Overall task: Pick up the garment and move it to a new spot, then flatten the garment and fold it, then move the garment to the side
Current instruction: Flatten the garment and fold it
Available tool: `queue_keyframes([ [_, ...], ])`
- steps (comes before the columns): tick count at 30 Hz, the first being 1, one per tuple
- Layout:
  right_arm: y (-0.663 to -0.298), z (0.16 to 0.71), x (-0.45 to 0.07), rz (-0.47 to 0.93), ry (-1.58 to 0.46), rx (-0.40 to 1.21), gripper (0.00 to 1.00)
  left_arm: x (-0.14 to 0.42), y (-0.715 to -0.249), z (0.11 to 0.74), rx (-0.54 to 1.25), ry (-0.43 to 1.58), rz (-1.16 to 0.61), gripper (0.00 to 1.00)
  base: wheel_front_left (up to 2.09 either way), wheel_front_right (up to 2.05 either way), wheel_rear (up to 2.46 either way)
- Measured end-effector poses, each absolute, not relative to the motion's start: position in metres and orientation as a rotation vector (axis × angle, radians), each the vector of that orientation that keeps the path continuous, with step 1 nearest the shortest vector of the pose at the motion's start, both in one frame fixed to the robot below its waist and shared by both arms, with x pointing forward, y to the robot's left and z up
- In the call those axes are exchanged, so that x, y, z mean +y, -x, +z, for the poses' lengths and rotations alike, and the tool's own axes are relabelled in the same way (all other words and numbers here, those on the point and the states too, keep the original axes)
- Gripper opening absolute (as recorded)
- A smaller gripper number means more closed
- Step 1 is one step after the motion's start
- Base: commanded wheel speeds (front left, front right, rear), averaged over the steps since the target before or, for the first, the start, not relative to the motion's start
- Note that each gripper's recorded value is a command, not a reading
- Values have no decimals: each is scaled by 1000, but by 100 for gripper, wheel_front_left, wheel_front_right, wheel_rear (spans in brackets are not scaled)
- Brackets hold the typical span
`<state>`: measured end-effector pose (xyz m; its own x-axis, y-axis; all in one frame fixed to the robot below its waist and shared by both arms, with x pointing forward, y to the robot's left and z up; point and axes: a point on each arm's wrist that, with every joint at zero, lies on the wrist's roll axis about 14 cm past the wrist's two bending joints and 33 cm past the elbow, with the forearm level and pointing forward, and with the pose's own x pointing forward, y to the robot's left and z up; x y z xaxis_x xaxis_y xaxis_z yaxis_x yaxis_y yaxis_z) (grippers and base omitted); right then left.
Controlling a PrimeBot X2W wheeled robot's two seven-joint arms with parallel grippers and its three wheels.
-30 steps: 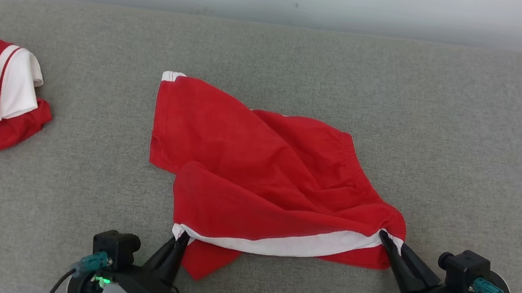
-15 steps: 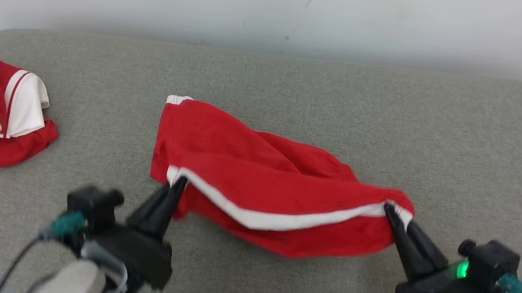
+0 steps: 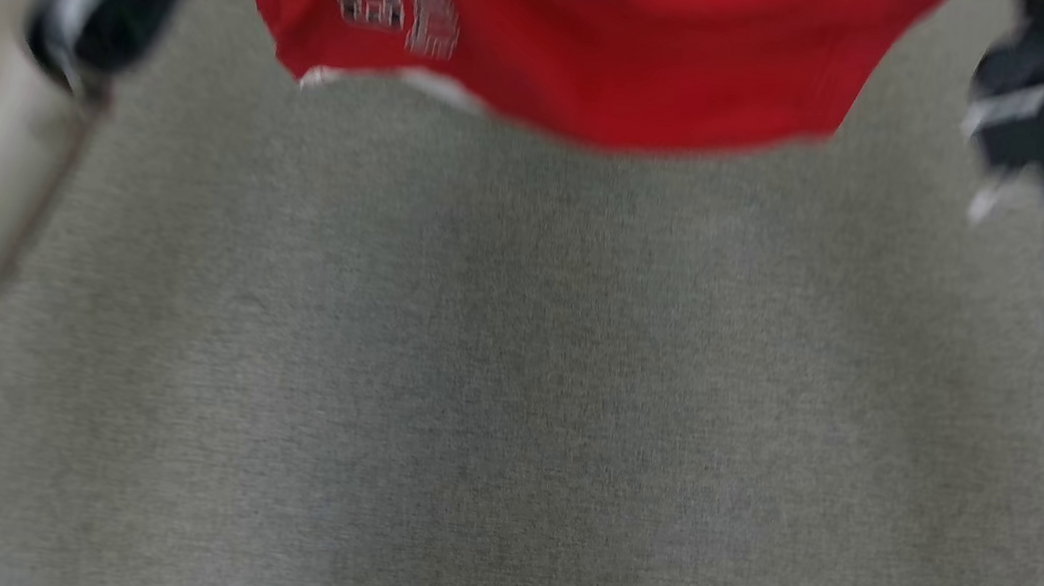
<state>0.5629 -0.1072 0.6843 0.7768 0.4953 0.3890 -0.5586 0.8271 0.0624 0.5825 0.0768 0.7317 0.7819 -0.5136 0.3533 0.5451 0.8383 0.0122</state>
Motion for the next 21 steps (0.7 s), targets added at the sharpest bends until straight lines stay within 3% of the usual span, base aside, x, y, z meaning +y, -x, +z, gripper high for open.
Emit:
queue_keyframes([
  [5, -622, 730, -126, 522, -169, -437, 0, 70, -638, 751, -389, 100, -563, 0, 0, 0, 0],
  [11, -679, 736, -131, 463, -128, -425, 0, 70, -691, 736, -370, 59, -534, 0, 0, 0, 0],
  [21, -725, 704, -124, 426, -38, -376, 0, 74, -738, 693, -314, 96, -498, 0, 0, 0, 0],
])
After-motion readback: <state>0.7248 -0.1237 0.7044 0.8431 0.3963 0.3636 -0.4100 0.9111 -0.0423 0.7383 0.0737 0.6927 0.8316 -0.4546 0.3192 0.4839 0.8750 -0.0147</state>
